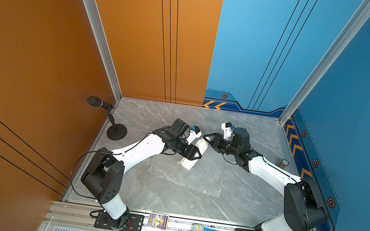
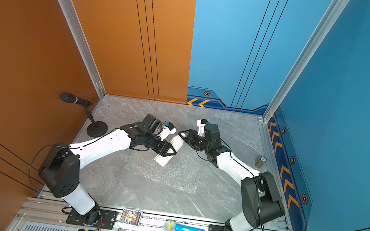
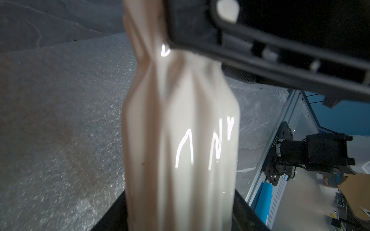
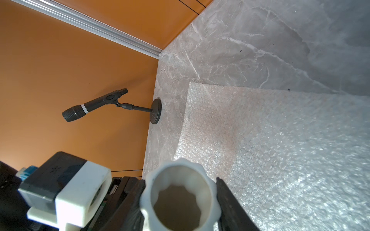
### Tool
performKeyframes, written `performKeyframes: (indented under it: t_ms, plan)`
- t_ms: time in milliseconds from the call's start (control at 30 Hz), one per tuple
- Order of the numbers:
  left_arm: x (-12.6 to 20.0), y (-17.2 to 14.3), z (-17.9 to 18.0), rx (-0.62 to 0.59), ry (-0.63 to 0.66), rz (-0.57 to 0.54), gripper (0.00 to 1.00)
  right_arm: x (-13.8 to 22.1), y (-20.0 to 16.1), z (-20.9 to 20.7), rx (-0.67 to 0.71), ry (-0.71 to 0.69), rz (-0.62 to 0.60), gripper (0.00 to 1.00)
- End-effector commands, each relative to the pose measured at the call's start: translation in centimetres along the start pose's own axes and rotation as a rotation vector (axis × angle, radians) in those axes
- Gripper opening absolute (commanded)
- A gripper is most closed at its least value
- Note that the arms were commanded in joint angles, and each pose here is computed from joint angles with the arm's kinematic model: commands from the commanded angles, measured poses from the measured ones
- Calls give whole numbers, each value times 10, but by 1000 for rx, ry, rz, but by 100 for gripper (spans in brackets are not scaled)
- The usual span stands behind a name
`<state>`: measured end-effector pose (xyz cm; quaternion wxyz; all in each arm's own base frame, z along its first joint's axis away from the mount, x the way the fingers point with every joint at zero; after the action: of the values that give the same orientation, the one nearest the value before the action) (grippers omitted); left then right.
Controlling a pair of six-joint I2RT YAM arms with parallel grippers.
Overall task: Unwrap the vase from the bubble wrap
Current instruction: Pick up the vase from the bubble wrap.
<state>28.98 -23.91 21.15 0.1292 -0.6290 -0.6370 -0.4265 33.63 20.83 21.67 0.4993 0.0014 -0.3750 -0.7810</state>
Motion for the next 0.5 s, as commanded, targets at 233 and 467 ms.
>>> performKeyframes:
  t_ms: [233,467]
  plan:
    - [10,1,-20,-45,-107,-16,54,6,23,27,94,72,-85,0]
    - [13,1,-22,-50,-128,-21,98,17,31,37,168,16,-95,0]
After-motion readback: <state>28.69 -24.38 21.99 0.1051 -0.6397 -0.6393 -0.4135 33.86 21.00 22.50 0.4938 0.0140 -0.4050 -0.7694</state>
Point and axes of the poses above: each gripper's point midway between its finger pads, its own x axis back along the fingers, its own z axis along the line the jaws close on, y = z × x, the point moved 8 cm from there along x, back along the fingers, and after that the axes turned 15 degrees about x, right-handed, at the moved point
